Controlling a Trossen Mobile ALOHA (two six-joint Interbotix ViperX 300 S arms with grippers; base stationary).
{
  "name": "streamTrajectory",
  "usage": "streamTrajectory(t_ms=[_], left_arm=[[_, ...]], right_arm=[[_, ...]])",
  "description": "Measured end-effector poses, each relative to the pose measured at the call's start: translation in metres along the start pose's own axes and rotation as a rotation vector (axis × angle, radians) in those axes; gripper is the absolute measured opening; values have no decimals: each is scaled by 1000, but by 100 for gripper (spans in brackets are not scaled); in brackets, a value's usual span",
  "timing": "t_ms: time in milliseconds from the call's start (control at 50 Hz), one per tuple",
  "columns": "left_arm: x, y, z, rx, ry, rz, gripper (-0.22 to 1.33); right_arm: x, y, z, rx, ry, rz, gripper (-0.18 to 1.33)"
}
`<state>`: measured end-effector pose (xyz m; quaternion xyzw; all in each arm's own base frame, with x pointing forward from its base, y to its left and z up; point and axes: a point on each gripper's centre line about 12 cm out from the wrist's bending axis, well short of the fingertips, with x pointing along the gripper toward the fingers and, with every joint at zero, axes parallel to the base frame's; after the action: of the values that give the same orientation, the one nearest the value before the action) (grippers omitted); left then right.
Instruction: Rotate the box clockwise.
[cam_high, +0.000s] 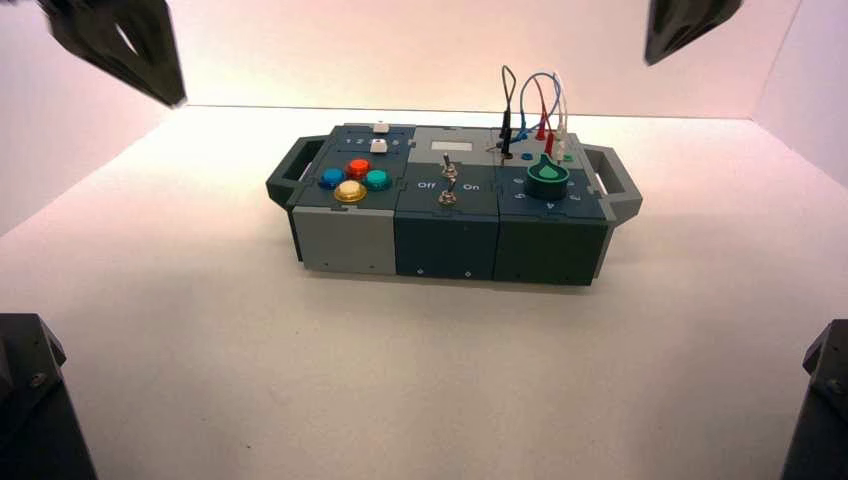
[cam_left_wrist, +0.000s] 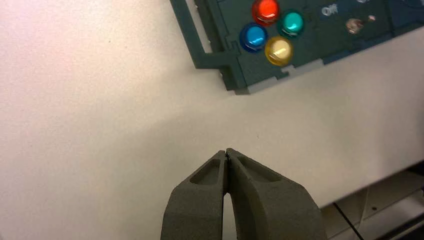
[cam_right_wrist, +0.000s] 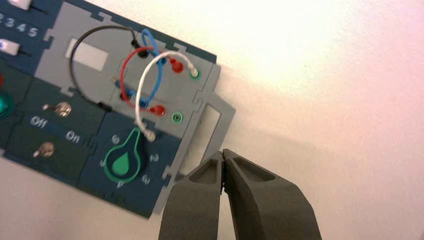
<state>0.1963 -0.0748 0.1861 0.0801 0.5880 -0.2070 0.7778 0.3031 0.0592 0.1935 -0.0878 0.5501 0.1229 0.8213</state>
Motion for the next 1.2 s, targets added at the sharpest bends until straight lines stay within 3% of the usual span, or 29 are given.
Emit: streamTrajectory(t_ms=[320,500,600,780,1200], left_arm=[[39,8,18,-42,57,3,-16],[62,3,27,-69,101,-9,-16],[70,1,27,-83,110,-9,-16],[87,-4,28,-63,126,-7,-16],[113,-4,29,-65,177,-2,-17]], right_arm=[[47,-5,26,-13,45,2,-14],[61,-8,33,-10,54,1,-14],[69,-10,34,-8,62,-1,-14],[82,-16,35,-4,83,-10,-14],[103,-18,29,1,115,-8,-14]])
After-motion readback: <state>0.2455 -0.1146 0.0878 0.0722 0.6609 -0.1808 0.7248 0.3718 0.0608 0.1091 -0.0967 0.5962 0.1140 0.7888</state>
